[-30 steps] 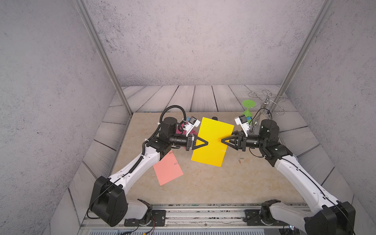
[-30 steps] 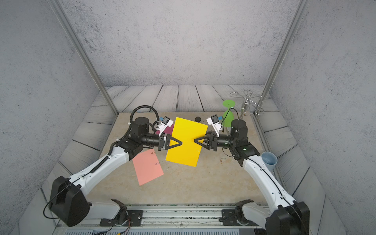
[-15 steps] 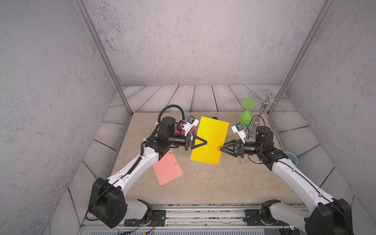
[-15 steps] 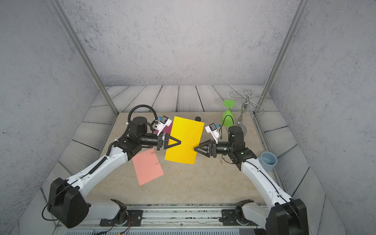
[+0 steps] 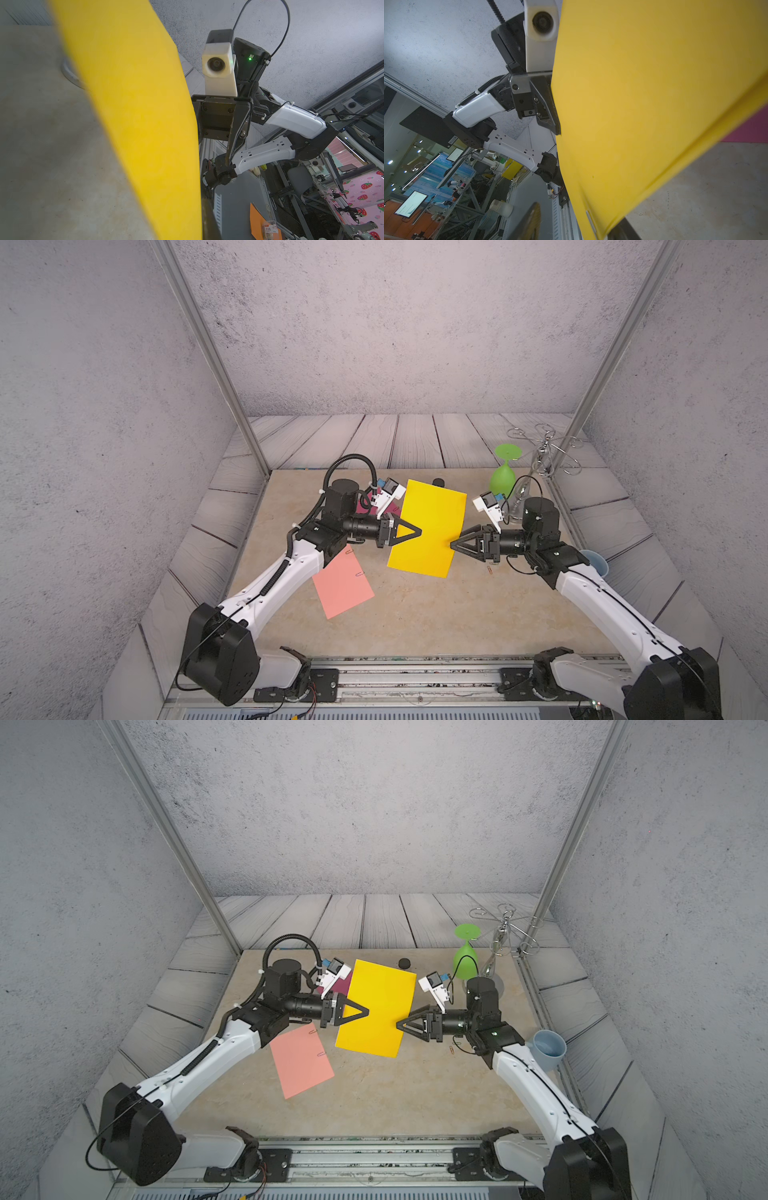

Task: Unclip the paperclips from the documents
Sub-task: Remove the paper clip from the document.

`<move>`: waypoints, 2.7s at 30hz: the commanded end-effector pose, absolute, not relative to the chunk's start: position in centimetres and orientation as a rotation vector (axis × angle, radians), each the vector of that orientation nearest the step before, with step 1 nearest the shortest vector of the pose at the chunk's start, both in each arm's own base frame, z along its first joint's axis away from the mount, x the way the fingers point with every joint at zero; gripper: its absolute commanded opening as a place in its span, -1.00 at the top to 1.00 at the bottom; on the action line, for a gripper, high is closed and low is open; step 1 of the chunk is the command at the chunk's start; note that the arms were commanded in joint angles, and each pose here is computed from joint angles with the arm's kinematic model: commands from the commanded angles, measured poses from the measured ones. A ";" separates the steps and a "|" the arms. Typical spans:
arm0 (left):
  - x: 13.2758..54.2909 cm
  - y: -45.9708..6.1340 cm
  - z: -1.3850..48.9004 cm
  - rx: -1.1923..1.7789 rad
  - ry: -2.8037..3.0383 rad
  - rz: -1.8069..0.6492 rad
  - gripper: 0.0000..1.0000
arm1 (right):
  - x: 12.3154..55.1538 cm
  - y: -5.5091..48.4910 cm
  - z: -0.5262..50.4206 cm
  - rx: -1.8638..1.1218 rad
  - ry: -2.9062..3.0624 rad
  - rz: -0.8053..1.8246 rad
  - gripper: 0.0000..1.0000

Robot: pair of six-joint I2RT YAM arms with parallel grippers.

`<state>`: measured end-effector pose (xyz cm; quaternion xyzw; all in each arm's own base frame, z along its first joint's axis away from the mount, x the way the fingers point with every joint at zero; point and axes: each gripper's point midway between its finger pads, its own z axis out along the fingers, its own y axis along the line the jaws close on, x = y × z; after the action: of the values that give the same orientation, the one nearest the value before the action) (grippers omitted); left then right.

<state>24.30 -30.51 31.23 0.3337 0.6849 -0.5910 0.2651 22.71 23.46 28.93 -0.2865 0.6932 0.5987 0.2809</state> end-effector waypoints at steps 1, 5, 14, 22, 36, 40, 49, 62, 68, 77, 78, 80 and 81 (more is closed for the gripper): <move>24.0 -30.2 33.8 0.936 1.763 -1.582 1.00 | 22.9 24.0 28.1 -0.772 1.857 1.648 -0.04; 23.9 -30.3 33.8 0.939 1.767 -1.585 1.00 | 22.8 24.6 28.8 -0.799 1.826 1.667 -0.03; 24.1 -30.1 33.0 0.935 1.789 -1.564 1.00 | 21.8 24.4 29.9 -0.831 1.798 1.658 0.34; 24.2 -29.7 33.1 0.928 1.791 -1.556 1.00 | 21.6 24.3 29.5 -0.832 1.815 1.660 0.56; 23.9 -29.3 32.8 0.930 1.795 -1.550 1.00 | 21.6 24.2 29.9 -0.833 1.812 1.648 0.69; 23.9 -29.3 32.8 0.929 1.796 -1.549 1.00 | 21.6 24.3 30.0 -0.831 1.813 1.649 0.65; 23.8 -29.2 32.5 0.929 1.802 -1.546 1.00 | 21.6 24.2 29.8 -0.824 1.821 1.646 0.76; 23.6 -29.0 32.4 0.931 1.804 -1.535 1.00 | 21.6 24.2 29.7 -0.816 1.829 1.645 0.86; 23.5 -28.8 32.7 0.931 1.797 -1.527 1.00 | 21.6 24.2 29.5 -0.814 1.832 1.647 0.85; 23.5 -28.6 32.9 0.929 1.792 -1.517 1.00 | 21.6 24.2 29.3 -0.811 1.840 1.649 0.84; 23.5 -28.6 32.9 0.931 1.791 -1.519 1.00 | 21.6 24.2 29.3 -0.813 1.839 1.648 0.84; 23.5 -28.6 33.0 0.930 1.790 -1.518 1.00 | 21.6 24.2 29.3 -0.812 1.841 1.647 0.84; 23.5 -28.6 33.0 0.932 1.788 -1.517 1.00 | 21.6 24.2 29.3 -0.815 1.840 1.646 0.84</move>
<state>23.66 -29.26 31.96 0.3427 0.6857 -0.5773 0.2811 22.09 24.36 28.09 -0.2892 0.6905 0.6130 0.2526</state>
